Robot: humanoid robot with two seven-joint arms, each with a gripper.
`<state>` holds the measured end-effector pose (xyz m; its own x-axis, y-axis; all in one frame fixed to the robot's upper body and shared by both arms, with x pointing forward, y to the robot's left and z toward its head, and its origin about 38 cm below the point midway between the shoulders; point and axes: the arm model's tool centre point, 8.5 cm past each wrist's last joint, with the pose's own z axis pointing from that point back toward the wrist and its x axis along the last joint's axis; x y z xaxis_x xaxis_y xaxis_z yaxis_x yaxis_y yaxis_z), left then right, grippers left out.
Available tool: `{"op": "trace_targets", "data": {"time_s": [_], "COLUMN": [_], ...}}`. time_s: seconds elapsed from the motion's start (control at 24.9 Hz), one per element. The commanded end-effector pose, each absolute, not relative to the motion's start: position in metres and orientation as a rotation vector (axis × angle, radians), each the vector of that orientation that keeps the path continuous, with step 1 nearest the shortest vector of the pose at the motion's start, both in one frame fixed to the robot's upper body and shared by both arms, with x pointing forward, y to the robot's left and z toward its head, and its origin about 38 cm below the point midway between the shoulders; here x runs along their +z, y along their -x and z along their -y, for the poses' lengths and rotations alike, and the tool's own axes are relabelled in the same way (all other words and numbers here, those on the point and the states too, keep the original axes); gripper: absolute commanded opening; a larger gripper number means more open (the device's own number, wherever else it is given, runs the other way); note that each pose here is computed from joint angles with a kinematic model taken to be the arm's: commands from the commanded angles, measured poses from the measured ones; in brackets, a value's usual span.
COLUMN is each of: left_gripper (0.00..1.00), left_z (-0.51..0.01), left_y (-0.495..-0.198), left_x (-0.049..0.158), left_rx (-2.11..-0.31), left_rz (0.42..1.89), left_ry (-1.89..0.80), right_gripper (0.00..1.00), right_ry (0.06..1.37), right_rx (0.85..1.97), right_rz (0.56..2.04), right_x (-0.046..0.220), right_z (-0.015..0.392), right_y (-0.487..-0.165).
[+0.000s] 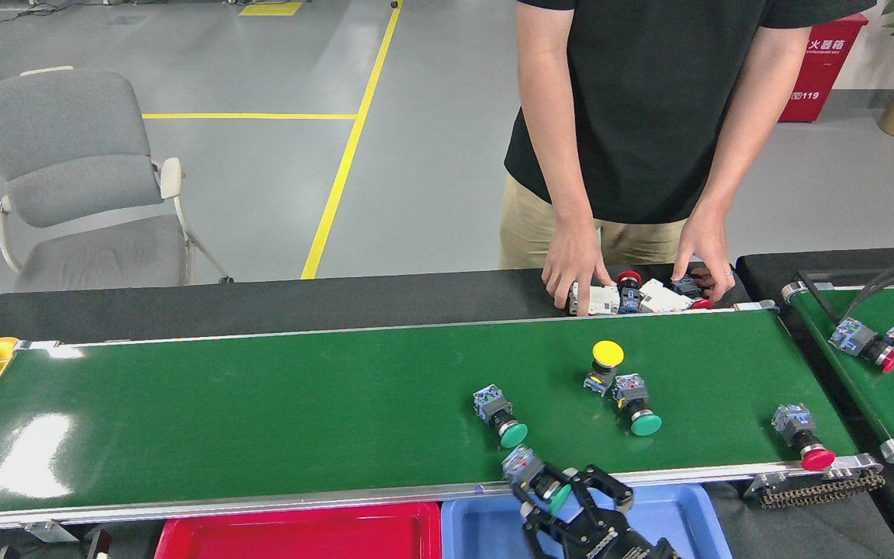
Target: Pick switch part from conveyor to tray
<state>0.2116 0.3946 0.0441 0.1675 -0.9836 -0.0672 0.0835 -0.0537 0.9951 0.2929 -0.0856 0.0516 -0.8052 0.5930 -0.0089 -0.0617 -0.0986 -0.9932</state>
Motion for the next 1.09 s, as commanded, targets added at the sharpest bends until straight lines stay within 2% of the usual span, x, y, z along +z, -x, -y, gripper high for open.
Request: {"op": "trace_targets", "data": {"time_s": [0.0,0.12,0.32,0.4,0.44,0.6,0.68,0.76,0.88,1.05], "left_gripper": [1.00,1.00,1.00,1.00,1.00,1.00,1.00,1.00,1.00,1.00], "left_z": [-0.397,-0.397,-0.395,-0.394,-0.388,-0.335,-0.308,-0.277,-0.230,-0.180], "left_y": [-0.216,-0.216,-0.215,-0.214,-0.217,-0.248,-0.261,-0.278,-0.308,-0.323], "left_x": [0.051,0.051,0.053,0.056,0.058,0.056,0.055,0.055,0.068,0.073], "left_rx": [-1.162,-1.163,-1.173,-1.181,-1.186,-1.213,-1.252,-1.304,-1.365,-1.407], "left_rz": [1.007,1.008,1.012,1.017,1.036,1.183,1.242,1.266,1.283,1.293], "left_ry": [-1.293,-1.292,-1.296,-1.303,-1.301,-1.222,-1.167,-1.103,-1.138,-1.144], "right_gripper": [1.00,1.00,1.00,0.99,0.99,0.97,0.98,0.98,0.98,0.98], "right_ry": [0.510,0.494,0.503,0.576,0.643,0.903,1.014,1.063,1.089,1.050], "right_rx": [2.055,2.064,2.016,1.866,1.730,1.285,1.169,1.126,1.114,1.195], "right_rz": [1.873,1.902,1.914,1.892,1.811,1.398,1.279,1.201,1.213,1.256], "right_x": [0.066,0.070,0.074,0.084,0.079,0.044,0.036,0.035,0.046,0.058], "right_z": [0.045,0.018,0.021,0.056,0.093,0.206,0.233,0.245,0.245,0.215], "right_y": [-0.287,-0.292,-0.294,-0.309,-0.311,-0.272,-0.263,-0.262,-0.279,-0.307]}}
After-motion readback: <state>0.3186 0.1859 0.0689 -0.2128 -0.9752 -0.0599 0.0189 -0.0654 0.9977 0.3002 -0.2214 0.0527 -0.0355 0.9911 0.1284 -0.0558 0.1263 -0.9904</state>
